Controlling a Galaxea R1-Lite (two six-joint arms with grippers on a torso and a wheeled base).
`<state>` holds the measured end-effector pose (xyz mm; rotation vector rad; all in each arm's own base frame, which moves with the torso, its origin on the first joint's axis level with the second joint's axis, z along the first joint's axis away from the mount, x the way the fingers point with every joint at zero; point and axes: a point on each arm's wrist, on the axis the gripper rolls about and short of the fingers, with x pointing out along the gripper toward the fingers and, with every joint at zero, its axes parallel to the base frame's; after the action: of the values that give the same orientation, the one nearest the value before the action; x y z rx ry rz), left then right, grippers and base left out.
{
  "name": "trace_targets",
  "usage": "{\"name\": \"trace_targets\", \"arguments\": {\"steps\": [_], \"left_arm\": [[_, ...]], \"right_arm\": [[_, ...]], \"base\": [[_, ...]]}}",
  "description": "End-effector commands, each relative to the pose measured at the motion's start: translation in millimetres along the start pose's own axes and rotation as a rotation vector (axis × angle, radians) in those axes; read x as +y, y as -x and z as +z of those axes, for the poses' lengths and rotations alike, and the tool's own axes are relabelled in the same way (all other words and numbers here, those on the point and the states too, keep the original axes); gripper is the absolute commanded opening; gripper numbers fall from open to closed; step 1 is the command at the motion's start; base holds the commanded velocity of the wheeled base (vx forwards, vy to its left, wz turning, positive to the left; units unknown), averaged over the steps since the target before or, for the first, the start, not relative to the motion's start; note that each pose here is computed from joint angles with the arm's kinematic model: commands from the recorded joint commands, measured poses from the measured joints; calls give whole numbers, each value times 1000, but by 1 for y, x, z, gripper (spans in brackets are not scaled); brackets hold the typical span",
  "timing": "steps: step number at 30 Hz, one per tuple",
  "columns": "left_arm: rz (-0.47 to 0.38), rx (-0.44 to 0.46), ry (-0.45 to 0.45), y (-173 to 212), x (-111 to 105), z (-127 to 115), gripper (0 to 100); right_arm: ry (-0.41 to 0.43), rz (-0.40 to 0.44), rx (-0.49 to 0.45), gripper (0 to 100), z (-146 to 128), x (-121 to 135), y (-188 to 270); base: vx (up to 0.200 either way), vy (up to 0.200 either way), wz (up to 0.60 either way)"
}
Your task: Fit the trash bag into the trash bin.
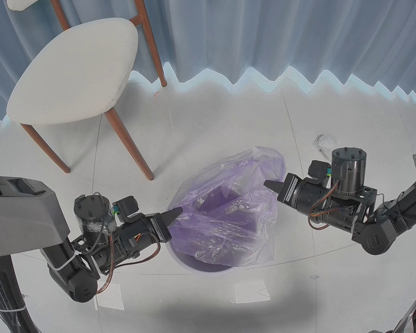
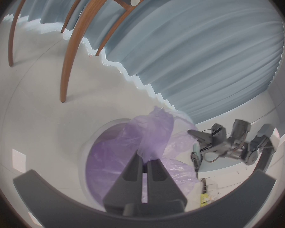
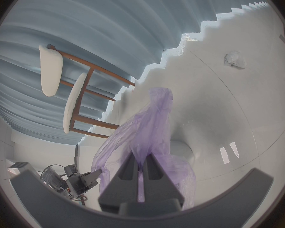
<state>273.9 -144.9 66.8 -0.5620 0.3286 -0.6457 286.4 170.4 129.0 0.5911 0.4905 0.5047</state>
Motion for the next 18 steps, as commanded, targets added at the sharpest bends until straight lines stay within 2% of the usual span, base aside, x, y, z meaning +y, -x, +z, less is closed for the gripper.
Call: {"name": "trace_targets", "arguments": {"steps": [1,4,9,15,18], "left_arm": [[104,30,-45,-6,18,-18,0],[109,20,-47,-5,18,-15,0],[98,17,-36,3,13,-12,0],[60,-37,87,8,4,4,0],[90,-63,113,10,14,11,0]], "right_arm": [[6,-17,62,0,-18,-4,1],[8,-26,82,0,-24,-6,0],[9,-12,62,0,-23,-5,5],[-5,-15,42,0,-20,-8,8],[-21,-37,21,0,-12,-15,5]], "base": [[0,0,0],[0,0,0],[0,0,0],[0,0,0],[0,0,0]]}}
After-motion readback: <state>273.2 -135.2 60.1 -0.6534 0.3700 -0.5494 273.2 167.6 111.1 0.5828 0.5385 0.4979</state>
